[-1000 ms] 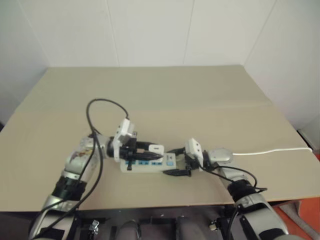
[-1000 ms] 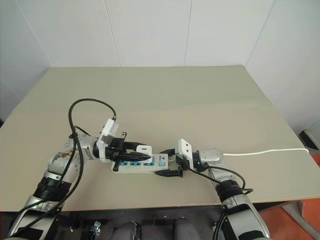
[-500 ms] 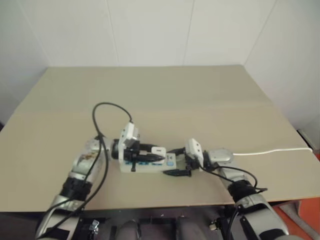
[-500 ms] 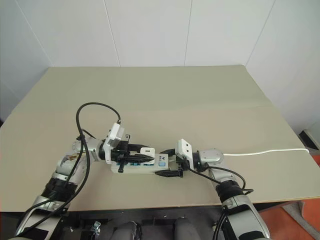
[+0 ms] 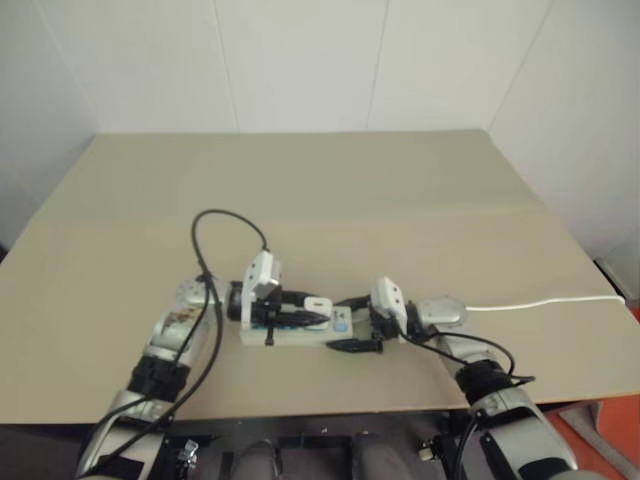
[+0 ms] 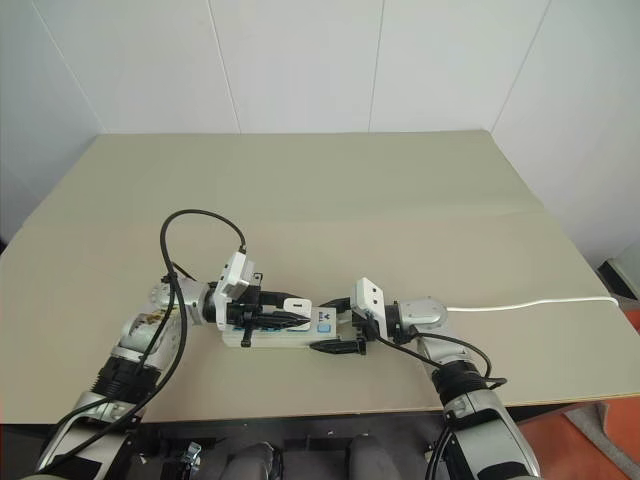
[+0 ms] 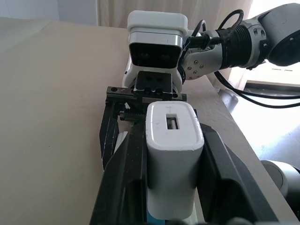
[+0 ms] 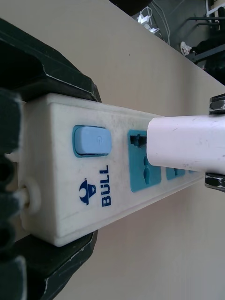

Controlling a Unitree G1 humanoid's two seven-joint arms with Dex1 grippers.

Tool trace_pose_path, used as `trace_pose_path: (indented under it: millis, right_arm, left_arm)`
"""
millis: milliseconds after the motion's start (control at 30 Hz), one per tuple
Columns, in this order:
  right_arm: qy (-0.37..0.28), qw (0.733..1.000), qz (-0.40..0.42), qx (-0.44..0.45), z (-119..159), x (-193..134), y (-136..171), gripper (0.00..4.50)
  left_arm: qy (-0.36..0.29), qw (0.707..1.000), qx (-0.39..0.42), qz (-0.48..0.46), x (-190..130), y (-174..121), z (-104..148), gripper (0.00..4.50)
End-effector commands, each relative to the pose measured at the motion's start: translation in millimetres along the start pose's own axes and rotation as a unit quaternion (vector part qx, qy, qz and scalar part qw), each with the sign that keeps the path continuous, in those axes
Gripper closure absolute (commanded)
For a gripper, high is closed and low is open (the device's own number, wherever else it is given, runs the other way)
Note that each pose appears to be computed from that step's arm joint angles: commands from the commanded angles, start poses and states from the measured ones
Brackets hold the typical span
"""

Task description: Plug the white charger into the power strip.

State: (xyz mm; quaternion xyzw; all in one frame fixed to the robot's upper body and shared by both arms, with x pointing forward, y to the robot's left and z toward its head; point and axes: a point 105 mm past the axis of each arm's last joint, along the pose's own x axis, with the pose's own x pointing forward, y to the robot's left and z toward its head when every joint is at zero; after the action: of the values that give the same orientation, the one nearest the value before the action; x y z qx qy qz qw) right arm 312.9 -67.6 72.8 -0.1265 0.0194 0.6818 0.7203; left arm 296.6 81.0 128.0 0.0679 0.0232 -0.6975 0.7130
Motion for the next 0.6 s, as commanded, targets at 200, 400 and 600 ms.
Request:
trace_pose_path:
  millis: [200,400,600]
  right_arm:
    - [0.012,1.000,0.005,0.014,-4.8,0.8,1.9,1.05]
    - [0.012,1.000,0.003,0.016,-5.8,0.1,2.3,1.05]
    - [0.012,1.000,0.002,0.016,-5.4,-0.4,2.3,1.05]
  left_arm:
    - [0.003,1.000,0.015,-0.009,-1.8,-3.2,0.7,3.49]
    - [0.002,1.000,0.017,-0.006,-1.7,-3.1,-0.2,3.49]
    - [0.006,1.000,0.023,-0.002,-1.7,-1.2,-0.9,3.49]
